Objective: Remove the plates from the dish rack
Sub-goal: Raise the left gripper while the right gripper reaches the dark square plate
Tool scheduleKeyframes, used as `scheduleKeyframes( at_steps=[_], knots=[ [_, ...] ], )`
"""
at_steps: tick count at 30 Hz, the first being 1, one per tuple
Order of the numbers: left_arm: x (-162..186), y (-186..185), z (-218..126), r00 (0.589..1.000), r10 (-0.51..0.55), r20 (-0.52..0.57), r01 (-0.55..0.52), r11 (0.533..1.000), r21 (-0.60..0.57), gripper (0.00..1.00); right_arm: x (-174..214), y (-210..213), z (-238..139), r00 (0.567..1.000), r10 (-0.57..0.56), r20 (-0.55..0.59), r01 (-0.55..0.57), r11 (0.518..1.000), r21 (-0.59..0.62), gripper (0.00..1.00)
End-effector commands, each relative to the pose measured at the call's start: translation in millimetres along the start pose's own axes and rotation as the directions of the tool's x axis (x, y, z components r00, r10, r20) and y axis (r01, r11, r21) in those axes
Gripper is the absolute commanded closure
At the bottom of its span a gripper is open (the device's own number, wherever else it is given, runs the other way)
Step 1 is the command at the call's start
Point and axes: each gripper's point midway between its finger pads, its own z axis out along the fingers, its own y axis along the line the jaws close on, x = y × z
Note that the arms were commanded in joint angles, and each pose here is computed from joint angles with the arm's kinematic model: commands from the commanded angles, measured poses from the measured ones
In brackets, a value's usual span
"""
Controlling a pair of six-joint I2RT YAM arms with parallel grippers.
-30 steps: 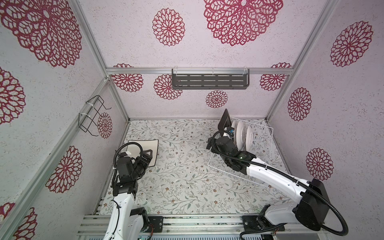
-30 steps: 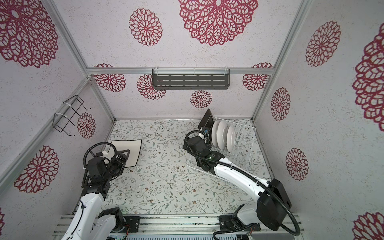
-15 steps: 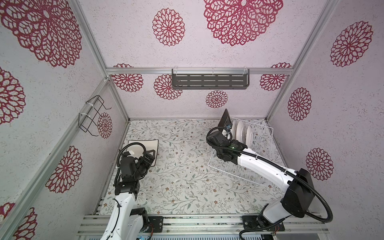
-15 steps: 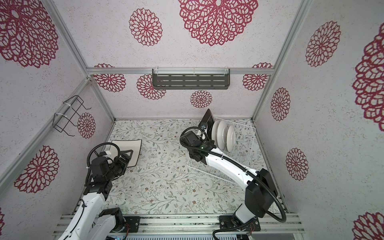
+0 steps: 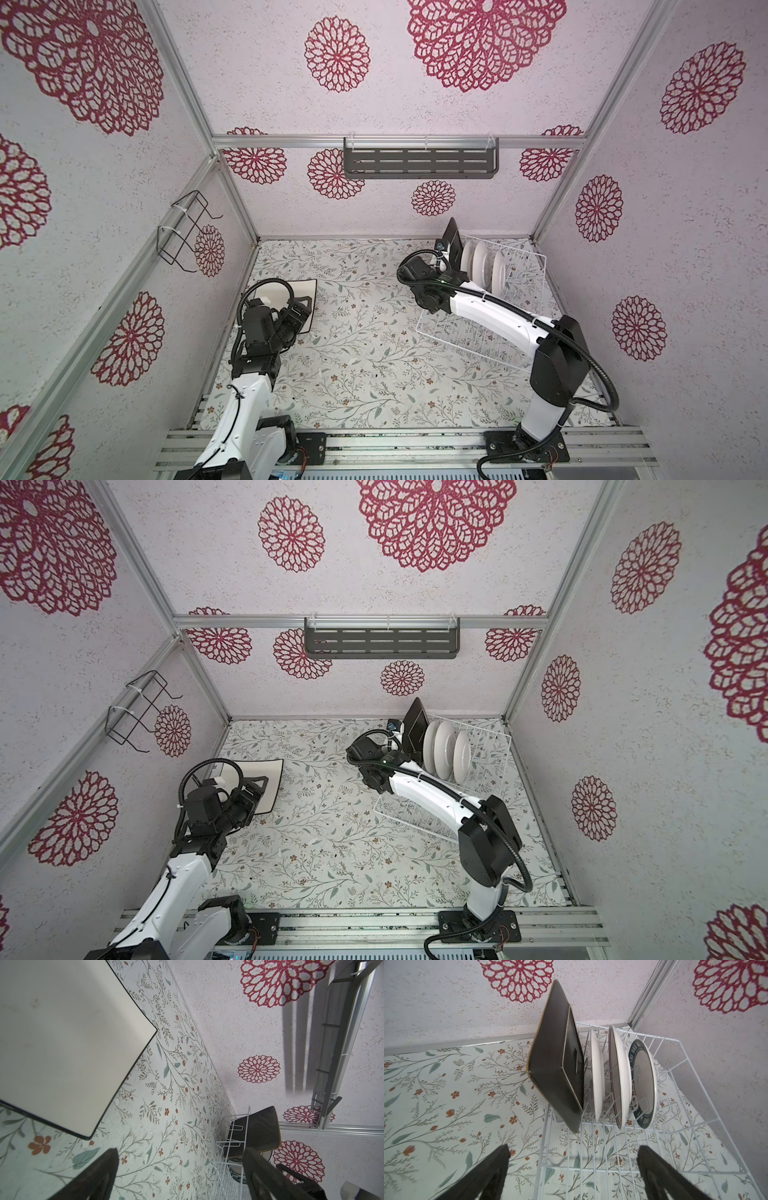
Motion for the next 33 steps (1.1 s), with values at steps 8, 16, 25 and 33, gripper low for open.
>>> scheduleKeyframes(
  at_steps=[8,16,25,33],
  knots=[
    [-5.9,-13.0,-1.0,0.999,0.023,0.033,-0.024,0.999,0.043,0.03,-18.8,5.8,21.3,0.992,-0.107,0.066,0.098,0.987,0.127,0.02],
    [-6.0,-14.8,7.6,1.000,0.007,0.012,-0.008,0.999,0.052,0.03,-26.7,9.0,42.9,0.986,-0.130,0.102,0.107,0.972,0.208,0.12],
    [-7.5,-9.2,16.3,1.000,0.002,0.016,-0.003,0.999,0.034,0.03,-27.2,6.8,71.0,0.990,-0.115,0.088,0.090,0.966,0.242,0.20],
    [-6.4,-7.6,19.8,1.000,-0.003,0.008,0.003,1.000,0.027,0.03,-29.8,10.0,86.2,0.988,-0.125,0.094,0.098,0.963,0.252,0.26]
  ],
)
